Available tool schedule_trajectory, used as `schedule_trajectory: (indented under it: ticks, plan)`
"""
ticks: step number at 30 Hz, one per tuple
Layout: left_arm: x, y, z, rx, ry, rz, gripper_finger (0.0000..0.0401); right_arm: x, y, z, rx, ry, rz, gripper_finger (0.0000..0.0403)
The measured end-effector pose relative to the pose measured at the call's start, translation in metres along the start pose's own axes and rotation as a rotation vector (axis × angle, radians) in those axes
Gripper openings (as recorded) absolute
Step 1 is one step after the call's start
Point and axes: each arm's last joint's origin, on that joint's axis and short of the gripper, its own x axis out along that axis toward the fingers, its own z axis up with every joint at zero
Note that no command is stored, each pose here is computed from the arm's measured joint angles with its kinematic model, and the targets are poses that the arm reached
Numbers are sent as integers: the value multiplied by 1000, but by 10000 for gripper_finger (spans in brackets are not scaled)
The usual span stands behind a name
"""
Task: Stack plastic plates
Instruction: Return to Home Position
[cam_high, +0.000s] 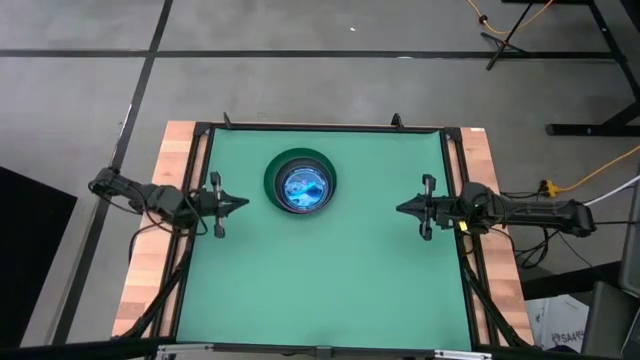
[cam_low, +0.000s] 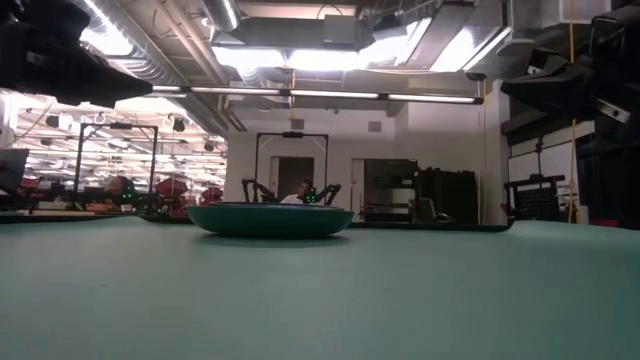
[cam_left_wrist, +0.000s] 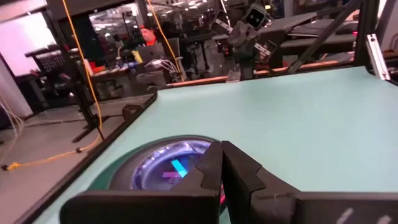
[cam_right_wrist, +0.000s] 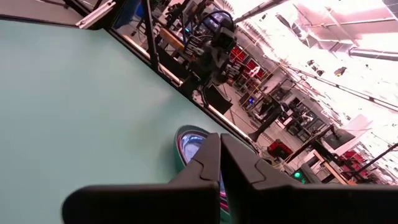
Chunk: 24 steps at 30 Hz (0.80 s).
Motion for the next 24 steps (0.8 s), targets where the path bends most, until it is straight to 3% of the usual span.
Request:
schedule_trajectory:
  ticks: [13,24]
  plan:
    - [6,14,-2,28,12,70,0,-2,11,-13,104,141,109,5]
    - [11,26,-8,-34,11,52,0,-2,12,-13,2,138,118,5]
